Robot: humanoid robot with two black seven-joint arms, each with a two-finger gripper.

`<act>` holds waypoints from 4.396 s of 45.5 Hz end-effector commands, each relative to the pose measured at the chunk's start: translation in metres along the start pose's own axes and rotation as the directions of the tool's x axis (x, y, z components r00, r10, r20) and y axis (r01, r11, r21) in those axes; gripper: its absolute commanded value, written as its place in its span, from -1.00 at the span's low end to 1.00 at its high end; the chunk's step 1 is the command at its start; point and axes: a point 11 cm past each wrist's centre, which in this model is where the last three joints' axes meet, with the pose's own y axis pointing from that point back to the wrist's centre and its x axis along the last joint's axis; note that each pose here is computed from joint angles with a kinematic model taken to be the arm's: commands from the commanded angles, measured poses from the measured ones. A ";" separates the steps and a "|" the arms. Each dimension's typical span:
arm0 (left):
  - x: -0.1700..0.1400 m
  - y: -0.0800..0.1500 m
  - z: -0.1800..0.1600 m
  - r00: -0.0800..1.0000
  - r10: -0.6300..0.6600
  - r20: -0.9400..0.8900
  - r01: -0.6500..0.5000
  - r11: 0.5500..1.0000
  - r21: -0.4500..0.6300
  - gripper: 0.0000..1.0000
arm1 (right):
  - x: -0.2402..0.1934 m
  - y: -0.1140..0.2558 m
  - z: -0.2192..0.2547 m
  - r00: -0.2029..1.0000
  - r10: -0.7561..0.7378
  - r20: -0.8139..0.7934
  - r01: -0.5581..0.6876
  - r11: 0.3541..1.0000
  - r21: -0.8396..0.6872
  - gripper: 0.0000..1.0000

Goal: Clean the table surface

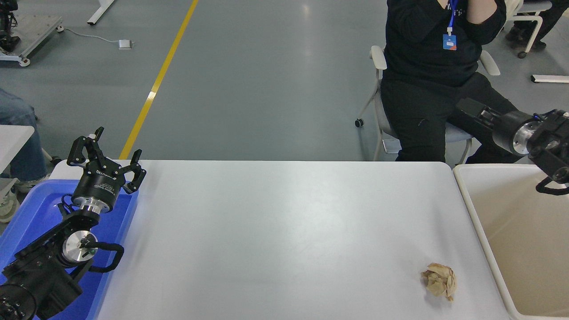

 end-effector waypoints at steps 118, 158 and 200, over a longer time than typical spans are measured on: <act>0.000 0.000 0.001 1.000 0.000 0.001 0.000 1.000 0.000 1.00 | -0.226 0.082 -0.020 0.699 -0.519 -0.492 0.675 0.706 0.216 0.54; 0.000 0.000 0.001 1.000 0.000 0.001 0.000 1.000 0.000 1.00 | -0.175 0.056 -0.053 0.881 -0.337 -0.331 0.458 0.779 0.428 -1.00; 0.000 0.000 0.001 1.000 0.000 0.001 0.000 1.000 0.000 1.00 | 0.058 0.053 0.009 0.893 0.233 0.386 -0.350 0.898 0.266 -1.00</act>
